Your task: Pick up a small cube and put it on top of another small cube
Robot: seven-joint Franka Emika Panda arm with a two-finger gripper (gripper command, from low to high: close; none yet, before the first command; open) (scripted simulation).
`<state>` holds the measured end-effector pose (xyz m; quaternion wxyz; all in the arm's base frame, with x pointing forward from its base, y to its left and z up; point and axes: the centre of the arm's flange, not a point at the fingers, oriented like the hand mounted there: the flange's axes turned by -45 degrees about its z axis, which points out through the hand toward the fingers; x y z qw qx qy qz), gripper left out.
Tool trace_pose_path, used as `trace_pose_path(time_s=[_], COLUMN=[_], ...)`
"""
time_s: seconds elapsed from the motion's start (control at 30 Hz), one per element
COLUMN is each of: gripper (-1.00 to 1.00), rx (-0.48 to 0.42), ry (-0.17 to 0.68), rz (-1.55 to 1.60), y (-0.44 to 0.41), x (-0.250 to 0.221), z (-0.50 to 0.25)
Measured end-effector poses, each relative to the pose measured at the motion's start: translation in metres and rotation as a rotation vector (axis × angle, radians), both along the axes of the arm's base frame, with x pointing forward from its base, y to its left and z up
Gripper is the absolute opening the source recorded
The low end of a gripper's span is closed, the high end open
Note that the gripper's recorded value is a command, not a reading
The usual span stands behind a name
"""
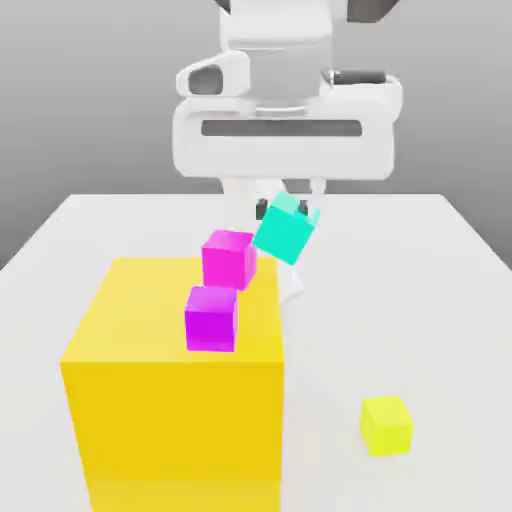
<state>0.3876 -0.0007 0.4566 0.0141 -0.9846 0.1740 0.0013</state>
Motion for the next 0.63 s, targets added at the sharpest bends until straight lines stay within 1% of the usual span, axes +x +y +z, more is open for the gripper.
trace_pose_path(time_s=[0.13,0.27,0.3,0.5,0.63], gripper=[-1.0,-1.0,1.0,1.0,1.0], rx=[-0.018,-0.023,-0.023,-0.025,-0.027], ry=[0.005,0.006,0.006,0.006,0.007], rz=[-0.243,-0.296,-0.298,-0.298,-0.299], y=[-0.025,-0.03,-0.03,-0.03,-0.03], x=[-0.039,-0.046,-0.047,-0.047,-0.046], z=[0.01,-0.035,-0.046,-0.051,-0.01])
